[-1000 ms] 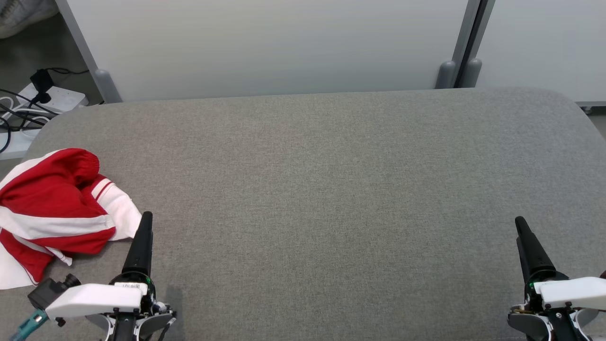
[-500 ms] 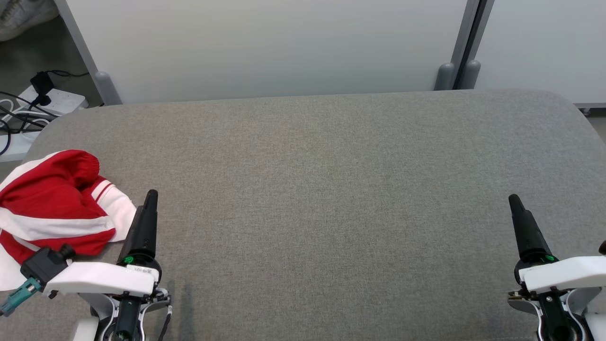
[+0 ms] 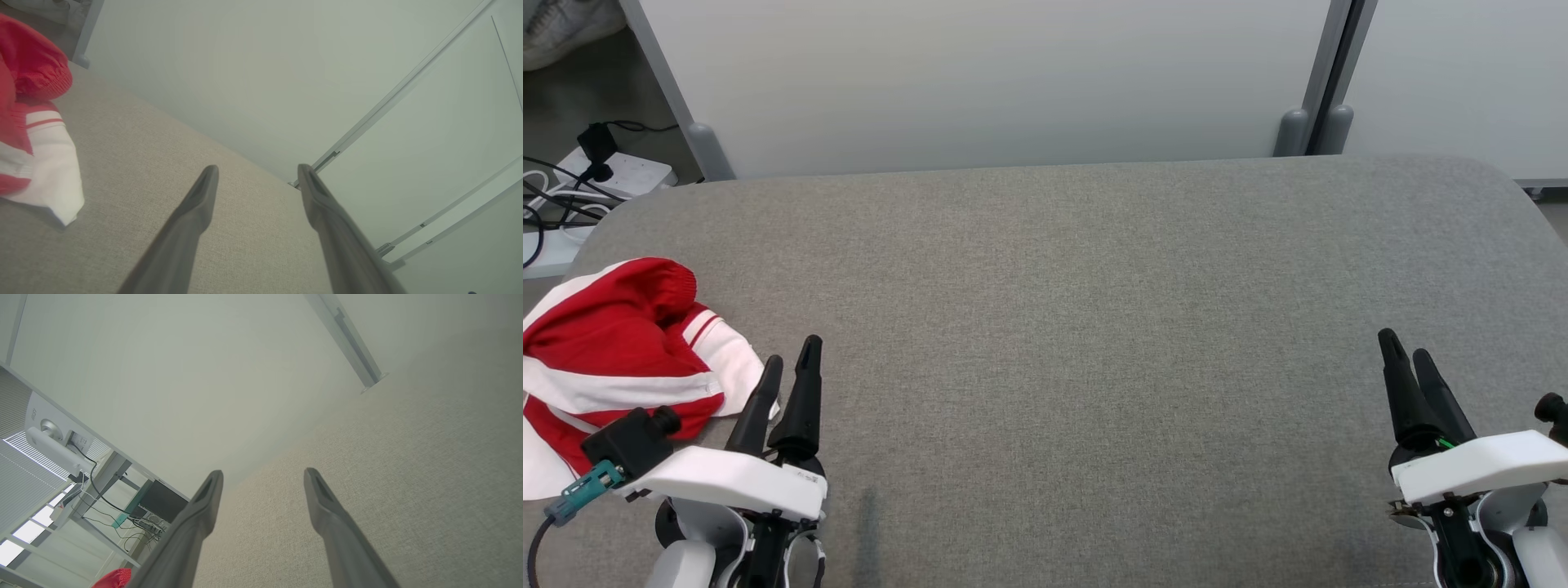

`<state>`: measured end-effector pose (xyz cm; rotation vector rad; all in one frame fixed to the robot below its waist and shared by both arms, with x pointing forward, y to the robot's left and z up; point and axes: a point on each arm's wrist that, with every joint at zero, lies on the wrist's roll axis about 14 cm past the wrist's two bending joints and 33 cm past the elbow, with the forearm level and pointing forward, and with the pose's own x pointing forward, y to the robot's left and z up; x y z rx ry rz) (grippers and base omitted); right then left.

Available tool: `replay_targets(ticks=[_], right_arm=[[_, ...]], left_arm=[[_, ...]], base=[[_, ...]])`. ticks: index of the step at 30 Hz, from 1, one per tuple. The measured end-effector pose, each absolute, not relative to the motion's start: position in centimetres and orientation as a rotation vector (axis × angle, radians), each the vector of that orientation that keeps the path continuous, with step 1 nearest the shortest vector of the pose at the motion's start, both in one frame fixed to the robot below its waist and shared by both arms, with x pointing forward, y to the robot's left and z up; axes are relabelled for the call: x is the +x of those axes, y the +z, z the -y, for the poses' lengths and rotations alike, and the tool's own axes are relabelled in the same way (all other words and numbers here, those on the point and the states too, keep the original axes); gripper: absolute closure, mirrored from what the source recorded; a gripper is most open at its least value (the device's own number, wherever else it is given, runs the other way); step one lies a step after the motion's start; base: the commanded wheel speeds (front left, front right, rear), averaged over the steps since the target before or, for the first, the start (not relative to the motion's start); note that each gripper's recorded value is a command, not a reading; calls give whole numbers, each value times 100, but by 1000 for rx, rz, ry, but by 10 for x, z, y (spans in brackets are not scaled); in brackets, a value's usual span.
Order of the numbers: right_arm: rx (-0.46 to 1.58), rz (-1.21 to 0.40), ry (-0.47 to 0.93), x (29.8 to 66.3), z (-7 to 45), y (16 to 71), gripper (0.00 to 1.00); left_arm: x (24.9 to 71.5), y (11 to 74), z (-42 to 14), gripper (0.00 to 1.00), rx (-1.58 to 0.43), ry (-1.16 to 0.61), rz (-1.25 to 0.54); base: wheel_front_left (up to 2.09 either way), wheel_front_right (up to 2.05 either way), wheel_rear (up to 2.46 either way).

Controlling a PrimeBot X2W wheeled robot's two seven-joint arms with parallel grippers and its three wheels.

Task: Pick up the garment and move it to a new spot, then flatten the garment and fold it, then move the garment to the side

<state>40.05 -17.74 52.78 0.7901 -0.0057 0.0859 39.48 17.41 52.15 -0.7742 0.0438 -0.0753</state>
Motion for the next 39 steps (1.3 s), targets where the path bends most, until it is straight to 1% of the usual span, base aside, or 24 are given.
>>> replay_targets(ticks=[9,29,39], right_arm=[[655,-14,87,399,173,518,0],[388,2,104,396,168,513,0],[295,-2,125,393,161,508,0]], left_arm=[[391,512,-176,0,-644,-58,-62],[388,499,-191,0,-463,-3,-71],[387,501,-194,0,-351,-4,-59]], base=[[0,0,0],[0,0,0],[0,0,0]])
